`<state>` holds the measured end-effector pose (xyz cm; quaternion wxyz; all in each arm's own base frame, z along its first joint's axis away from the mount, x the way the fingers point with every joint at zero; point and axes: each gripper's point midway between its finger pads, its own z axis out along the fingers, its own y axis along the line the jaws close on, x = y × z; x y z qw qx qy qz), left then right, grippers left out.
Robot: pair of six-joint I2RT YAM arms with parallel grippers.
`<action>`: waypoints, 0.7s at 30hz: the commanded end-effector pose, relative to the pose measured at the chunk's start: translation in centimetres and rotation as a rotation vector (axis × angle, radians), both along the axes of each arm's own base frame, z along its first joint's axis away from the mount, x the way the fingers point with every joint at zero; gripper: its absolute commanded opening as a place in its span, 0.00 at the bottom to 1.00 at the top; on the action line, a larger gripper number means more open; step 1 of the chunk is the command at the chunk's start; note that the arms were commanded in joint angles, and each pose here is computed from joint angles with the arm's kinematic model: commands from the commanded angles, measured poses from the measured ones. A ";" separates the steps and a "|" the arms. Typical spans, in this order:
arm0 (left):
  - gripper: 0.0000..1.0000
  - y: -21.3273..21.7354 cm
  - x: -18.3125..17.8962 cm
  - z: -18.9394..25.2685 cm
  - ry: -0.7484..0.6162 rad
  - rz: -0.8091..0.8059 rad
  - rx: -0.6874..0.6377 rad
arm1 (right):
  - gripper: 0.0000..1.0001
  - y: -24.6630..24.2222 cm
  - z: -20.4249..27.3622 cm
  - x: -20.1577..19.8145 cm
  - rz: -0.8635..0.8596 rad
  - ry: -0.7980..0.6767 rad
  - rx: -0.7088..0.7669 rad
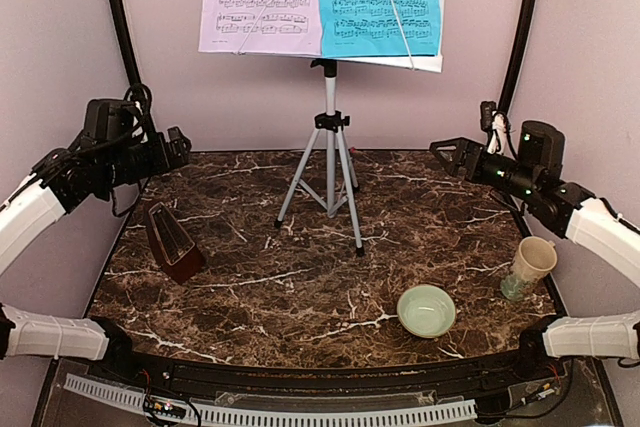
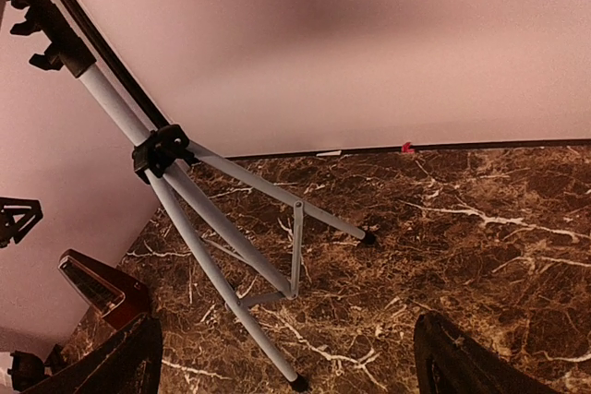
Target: Set up the instrument practice props
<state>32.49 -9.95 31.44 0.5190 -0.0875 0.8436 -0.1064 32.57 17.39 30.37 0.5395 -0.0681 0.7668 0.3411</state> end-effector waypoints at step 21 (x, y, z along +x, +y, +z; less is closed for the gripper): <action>0.97 7.0 -3.6 -13.0 0.456 0.590 0.080 | 0.95 2.0 -0.2 1.3 0.061 -0.022 0.091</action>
